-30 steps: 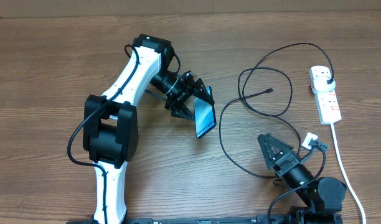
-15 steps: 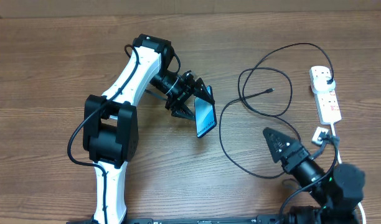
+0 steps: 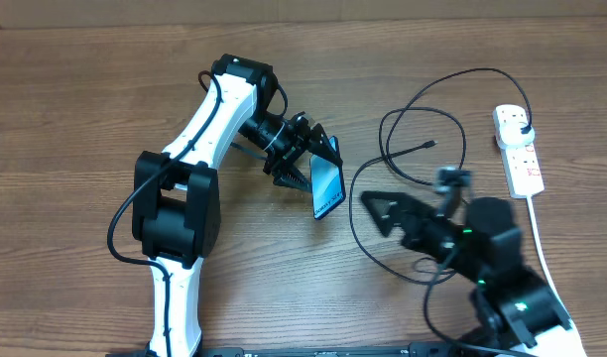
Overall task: Plug charger to phone and switch on socket
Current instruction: 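Move the right gripper to the phone and grasp its lower edge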
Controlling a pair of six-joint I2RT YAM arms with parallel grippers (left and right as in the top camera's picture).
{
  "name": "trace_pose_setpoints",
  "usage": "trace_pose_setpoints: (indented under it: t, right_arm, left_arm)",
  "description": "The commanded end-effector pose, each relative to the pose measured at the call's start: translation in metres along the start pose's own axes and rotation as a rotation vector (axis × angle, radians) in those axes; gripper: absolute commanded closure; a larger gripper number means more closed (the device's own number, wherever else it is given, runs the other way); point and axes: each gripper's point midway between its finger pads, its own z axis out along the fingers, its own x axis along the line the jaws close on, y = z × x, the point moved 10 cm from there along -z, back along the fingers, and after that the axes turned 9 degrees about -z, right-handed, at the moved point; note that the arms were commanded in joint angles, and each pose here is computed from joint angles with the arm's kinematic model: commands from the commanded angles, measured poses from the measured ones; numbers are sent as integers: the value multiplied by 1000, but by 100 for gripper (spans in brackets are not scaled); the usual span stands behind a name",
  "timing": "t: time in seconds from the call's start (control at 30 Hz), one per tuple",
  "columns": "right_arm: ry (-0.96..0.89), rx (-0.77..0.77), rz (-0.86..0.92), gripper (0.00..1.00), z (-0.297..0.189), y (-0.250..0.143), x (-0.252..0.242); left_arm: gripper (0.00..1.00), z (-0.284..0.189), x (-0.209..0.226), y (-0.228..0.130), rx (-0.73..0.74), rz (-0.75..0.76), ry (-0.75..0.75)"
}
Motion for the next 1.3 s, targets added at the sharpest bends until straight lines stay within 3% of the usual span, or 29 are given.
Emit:
trace_pose_setpoints:
  t: [0.0,0.27,0.6,0.8,1.27]
  right_arm:
    - [-124,-115,-74,1,13,1,12]
    - [-235,-246,-65,0,56,-22,32]
    - [-263,-264,-62,1,108,-36,27]
    - [-274,-255,-65,30,117,-40,23]
    - [-246,-259,-59,70,118,-38,27]
  left_arm:
    - [46,-5,-8,-3,12,24,-57]
    - [46,-5,-8,-3,12,23,-57]
    - [46,-5,-8,-3,12,23,-57]
    - [46,-5,-8,-3,12,23,-57]
    - [46,-5,-8,-3,11,24,-57]
